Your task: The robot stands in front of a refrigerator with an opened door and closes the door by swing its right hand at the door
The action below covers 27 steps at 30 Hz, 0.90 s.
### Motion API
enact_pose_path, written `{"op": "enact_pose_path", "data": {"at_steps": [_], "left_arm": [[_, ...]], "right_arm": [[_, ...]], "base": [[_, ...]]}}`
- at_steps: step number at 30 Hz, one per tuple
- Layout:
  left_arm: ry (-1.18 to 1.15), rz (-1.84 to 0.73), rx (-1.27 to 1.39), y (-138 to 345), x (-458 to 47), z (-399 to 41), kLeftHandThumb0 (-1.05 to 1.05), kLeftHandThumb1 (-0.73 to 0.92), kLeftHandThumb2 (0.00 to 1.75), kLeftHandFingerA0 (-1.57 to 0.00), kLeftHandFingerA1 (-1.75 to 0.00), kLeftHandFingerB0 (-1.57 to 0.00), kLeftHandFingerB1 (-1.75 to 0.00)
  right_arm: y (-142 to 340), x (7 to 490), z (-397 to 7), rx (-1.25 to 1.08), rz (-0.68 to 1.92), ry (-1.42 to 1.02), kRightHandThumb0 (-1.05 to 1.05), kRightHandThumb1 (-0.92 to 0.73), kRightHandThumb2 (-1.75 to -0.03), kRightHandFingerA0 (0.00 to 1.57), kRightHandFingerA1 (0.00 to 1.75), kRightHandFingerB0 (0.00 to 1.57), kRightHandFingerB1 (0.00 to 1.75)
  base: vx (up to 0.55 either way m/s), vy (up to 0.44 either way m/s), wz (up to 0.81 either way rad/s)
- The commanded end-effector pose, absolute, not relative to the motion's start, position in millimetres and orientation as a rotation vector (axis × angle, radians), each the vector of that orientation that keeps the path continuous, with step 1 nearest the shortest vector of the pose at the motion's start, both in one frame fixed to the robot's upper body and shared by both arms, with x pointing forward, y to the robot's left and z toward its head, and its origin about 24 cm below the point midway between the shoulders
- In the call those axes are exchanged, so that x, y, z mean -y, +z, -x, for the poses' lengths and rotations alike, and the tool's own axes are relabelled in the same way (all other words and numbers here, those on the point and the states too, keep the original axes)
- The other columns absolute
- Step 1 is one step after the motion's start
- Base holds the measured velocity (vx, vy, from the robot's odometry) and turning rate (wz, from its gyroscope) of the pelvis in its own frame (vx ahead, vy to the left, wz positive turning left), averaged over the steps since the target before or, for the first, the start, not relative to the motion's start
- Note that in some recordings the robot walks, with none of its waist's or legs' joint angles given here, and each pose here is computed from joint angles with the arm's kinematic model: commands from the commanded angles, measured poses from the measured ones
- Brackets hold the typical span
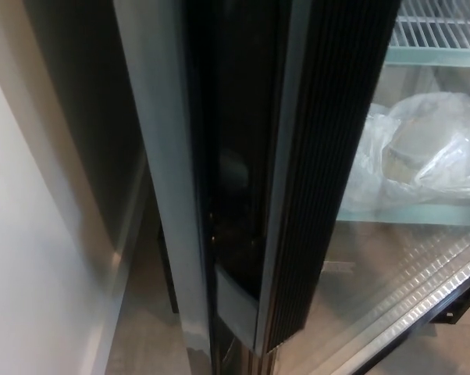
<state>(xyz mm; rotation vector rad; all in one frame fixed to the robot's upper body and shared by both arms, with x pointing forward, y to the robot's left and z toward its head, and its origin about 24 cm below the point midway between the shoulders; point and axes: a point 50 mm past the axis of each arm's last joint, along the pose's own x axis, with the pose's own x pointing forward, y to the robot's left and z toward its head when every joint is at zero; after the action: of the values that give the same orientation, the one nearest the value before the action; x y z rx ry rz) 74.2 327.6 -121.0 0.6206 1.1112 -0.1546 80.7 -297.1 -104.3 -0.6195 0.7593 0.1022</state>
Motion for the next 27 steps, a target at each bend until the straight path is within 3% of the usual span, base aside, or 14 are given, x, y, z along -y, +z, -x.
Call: {"op": "enact_pose_path", "data": {"at_steps": [1, 5, 6, 7, 9, 10, 17, 18, 19, 20, 24, 25, 26, 27], "left_arm": [[-0.144, -0.598, -1.093, -116.5, -334.4, -70.9, -0.61, 0.88, 0.67, -0.37, -0.34, -0.28, -0.31], [-0.149, -0.593, -1.085, -115.9, -334.2, -71.4, -0.60, 0.88, 0.67, -0.35, -0.33, -0.27, -0.31], [-0.146, -0.598, -1.083, -115.2, -335.1, -74.4, -0.61, 0.89, 0.67, -0.33, -0.33, -0.26, -0.31], [-0.144, -0.601, -1.081, -114.6, -335.9, -76.7, -0.61, 0.89, 0.67, -0.33, -0.33, -0.26, -0.31], [-0.121, -0.618, -1.064, -111.6, -338.0, -91.2, -0.61, 0.88, 0.67, -0.34, -0.34, -0.28, -0.31], [-0.120, -0.617, -1.071, -111.4, -339.1, -89.7, -0.61, 0.89, 0.66, -0.31, -0.33, -0.26, -0.31], [-0.125, -0.591, -1.079, -112.4, -339.4, -78.4, -0.60, 0.88, 0.67, -0.32, -0.33, -0.26, -0.30], [-0.127, -0.599, -1.089, -113.5, -338.7, -78.8, -0.60, 0.88, 0.67, -0.31, -0.33, -0.25, -0.30], [-0.128, -0.601, -1.093, -113.9, -338.4, -79.2, -0.60, 0.88, 0.67, -0.31, -0.33, -0.25, -0.30], [-0.130, -0.606, -1.095, -114.1, -338.1, -79.7, -0.60, 0.88, 0.67, -0.32, -0.33, -0.25, -0.30], [-0.138, -0.609, -1.086, -113.8, -337.1, -82.2, -0.60, 0.88, 0.67, -0.31, -0.33, -0.26, -0.30], [-0.136, -0.611, -1.089, -114.0, -337.2, -82.1, -0.60, 0.89, 0.66, -0.32, -0.33, -0.26, -0.31], [-0.134, -0.612, -1.091, -114.1, -337.3, -82.0, -0.60, 0.89, 0.66, -0.32, -0.33, -0.26, -0.31], [-0.130, -0.609, -1.086, -113.4, -338.0, -83.2, -0.60, 0.88, 0.67, -0.31, -0.32, -0.25, -0.30]], "right_arm": [[18.9, 260.9, -84.3, -0.011, 0.602, -0.024, -0.32, -0.61, -1.12, 0.00, 0.48, 0.00, 0.46], [77.1, 247.0, -88.1, 0.262, 0.671, -0.095, -0.33, -0.59, -1.11, 0.00, 0.49, 0.00, 0.46], [91.0, 242.4, -92.9, 0.366, 0.666, -0.106, -0.58, -0.84, -0.65, 0.16, 0.32, 0.19, 0.30], [98.5, 239.8, -95.9, 0.426, 0.661, -0.111, -0.58, -0.84, -0.65, 0.16, 0.32, 0.19, 0.30], [120.7, 232.3, -105.8, 0.600, 0.661, -0.118, -0.32, -0.60, -1.11, 0.01, 0.50, 0.00, 0.47], [126.4, 228.9, -104.7, 0.632, 0.664, -0.119, -0.59, -0.81, -0.66, 0.13, 0.30, 0.21, 0.29], [169.4, 202.0, -93.0, 0.979, 0.679, -0.234, -0.64, -0.79, -0.62, 0.15, 0.40, 0.26, 0.32], [180.9, 192.7, -88.5, 1.041, 0.618, -0.270, -0.66, -0.62, -0.94, 0.05, 0.50, 0.12, 0.47], [185.4, 189.6, -86.1, 1.068, 0.606, -0.283, -0.66, -0.62, -0.94, 0.05, 0.50, 0.12, 0.47], [191.6, 185.3, -81.7, 1.103, 0.606, -0.295, -0.62, -0.80, -0.64, 0.10, 0.41, 0.18, 0.36], [204.7, 176.2, -72.4, 1.167, 0.625, -0.317, -0.69, -0.80, -0.63, 0.14, 0.43, 0.21, 0.38], [207.6, 174.5, -72.0, 1.183, 0.619, -0.324, -0.70, -0.60, -0.97, 0.13, 0.52, 0.21, 0.50], [209.9, 173.1, -71.6, 1.194, 0.615, -0.330, -0.70, -0.60, -0.97, 0.13, 0.52, 0.21, 0.50], [213.0, 170.7, -71.4, 1.211, 0.609, -0.345, -0.75, -0.79, -0.65, 0.18, 0.45, 0.26, 0.39]], "base": [[0.00, 0.000, 0.00], [0.00, 0.000, 0.00], [0.00, 0.000, 0.00], [0.00, 0.000, 0.00], [0.00, 0.000, 0.00], [0.00, 0.000, 0.00], [0.00, 0.000, 0.00], [0.00, 0.000, 0.00], [0.00, 0.000, 0.00], [0.00, 0.000, 0.00], [0.00, 0.000, 0.00], [0.00, 0.000, 0.00], [0.00, 0.000, 0.00], [0.00, 0.000, 0.00]]}}
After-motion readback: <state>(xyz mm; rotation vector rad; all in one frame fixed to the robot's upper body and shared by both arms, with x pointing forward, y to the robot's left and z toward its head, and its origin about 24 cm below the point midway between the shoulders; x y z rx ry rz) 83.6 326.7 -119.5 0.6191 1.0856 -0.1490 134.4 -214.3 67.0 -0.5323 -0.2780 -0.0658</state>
